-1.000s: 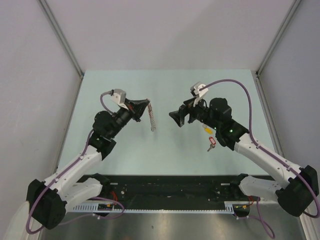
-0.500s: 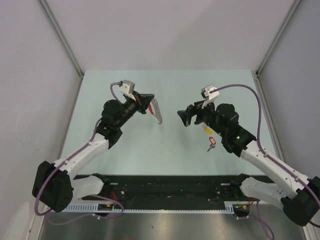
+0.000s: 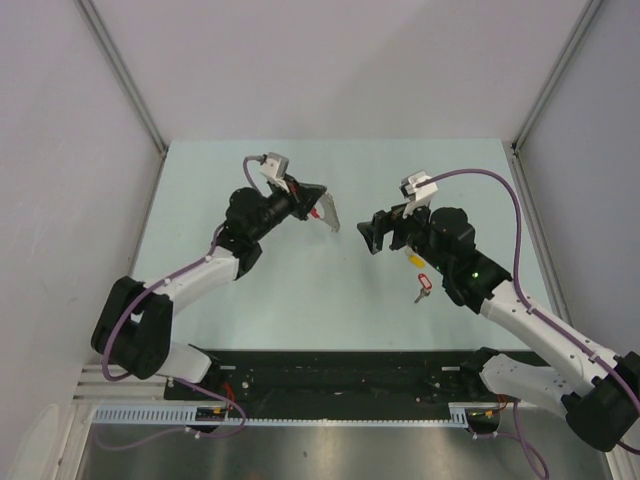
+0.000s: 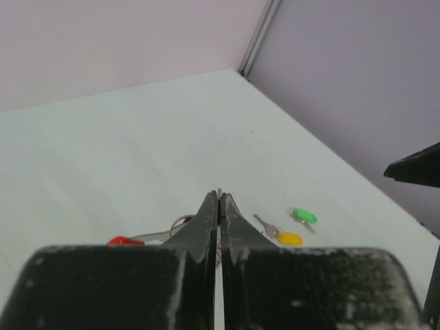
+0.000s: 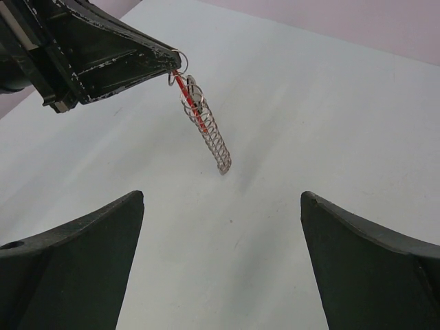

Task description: Put the keys on the keyring

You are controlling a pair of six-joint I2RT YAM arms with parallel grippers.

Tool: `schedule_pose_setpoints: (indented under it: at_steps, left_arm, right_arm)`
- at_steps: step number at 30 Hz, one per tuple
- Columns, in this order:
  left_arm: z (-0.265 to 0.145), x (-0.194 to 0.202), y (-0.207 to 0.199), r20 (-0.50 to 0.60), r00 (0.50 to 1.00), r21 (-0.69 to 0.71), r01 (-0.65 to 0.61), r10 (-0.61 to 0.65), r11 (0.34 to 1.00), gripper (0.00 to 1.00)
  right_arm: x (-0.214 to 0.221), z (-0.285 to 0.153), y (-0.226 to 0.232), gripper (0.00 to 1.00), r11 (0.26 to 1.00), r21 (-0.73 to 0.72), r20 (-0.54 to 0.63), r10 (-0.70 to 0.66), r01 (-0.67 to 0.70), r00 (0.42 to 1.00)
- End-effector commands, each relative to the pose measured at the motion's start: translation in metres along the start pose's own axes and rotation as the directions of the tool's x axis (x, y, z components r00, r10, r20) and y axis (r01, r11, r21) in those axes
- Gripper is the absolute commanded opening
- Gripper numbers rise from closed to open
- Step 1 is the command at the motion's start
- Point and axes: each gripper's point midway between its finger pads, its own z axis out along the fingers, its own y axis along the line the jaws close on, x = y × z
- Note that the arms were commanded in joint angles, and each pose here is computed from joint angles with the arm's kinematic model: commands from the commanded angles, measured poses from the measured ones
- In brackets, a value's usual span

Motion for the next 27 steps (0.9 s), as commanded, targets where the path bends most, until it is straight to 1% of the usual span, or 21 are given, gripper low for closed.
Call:
schedule_pose_setpoints:
  at_steps: [1,3,4,6,7,14,16,20,21,23,27]
  left_arm:
    - [-0.006,-0.015,-0.013,0.104,0.994,0.064,0.018,-0.025,0.998,0.00]
    - [-0.013,-0.009,-0.008,0.110,0.993,0.038,0.027,-0.031,0.999,0.01]
    - [-0.021,0.006,-0.003,0.087,0.995,0.018,0.038,-0.039,0.999,0.01]
    - [-0.029,0.014,0.001,0.091,0.995,-0.002,0.045,-0.045,0.999,0.01]
    - [-0.036,0.026,0.005,0.076,0.996,-0.022,0.054,-0.052,0.998,0.01]
    - [-0.067,0.060,0.012,0.044,0.996,-0.060,0.078,-0.075,0.995,0.02]
    - [-0.075,0.073,0.017,0.019,0.997,-0.084,0.081,-0.079,0.993,0.03]
    - [-0.090,0.085,0.020,0.012,0.994,-0.114,0.105,-0.104,0.988,0.07]
    - [-0.097,0.095,0.023,-0.004,0.994,-0.129,0.110,-0.112,0.985,0.08]
    - [-0.103,0.099,0.027,-0.006,0.993,-0.163,0.115,-0.118,0.980,0.10]
    - [-0.116,0.118,0.040,-0.047,0.990,-0.239,0.122,-0.136,0.963,0.11]
  right_arm:
    - [-0.003,0.002,-0.005,1.00,1.000,0.023,0.009,-0.020,0.020,1.000]
    - [-0.001,0.002,-0.006,1.00,0.999,0.025,0.003,-0.022,0.022,1.000]
    - [0.001,0.003,-0.006,1.00,0.999,0.024,-0.002,-0.022,0.022,1.000]
    - [0.001,0.004,-0.006,1.00,0.999,0.025,-0.005,-0.022,0.022,1.000]
    - [0.003,0.004,-0.006,1.00,1.000,0.024,-0.008,-0.021,0.021,1.000]
    - [0.006,0.006,-0.003,1.00,1.000,0.010,-0.021,-0.021,0.021,1.000]
    - [0.009,0.006,-0.003,1.00,1.000,0.006,-0.027,-0.020,0.020,0.999]
    - [0.010,0.006,-0.002,1.00,1.000,-0.001,-0.031,-0.018,0.018,0.999]
    - [0.010,0.006,-0.001,1.00,1.000,-0.004,-0.032,-0.020,0.020,0.999]
    - [0.011,0.006,-0.001,1.00,1.000,0.000,-0.034,-0.010,0.010,0.999]
    - [0.014,0.004,-0.003,1.00,1.000,0.009,-0.036,-0.004,0.005,0.999]
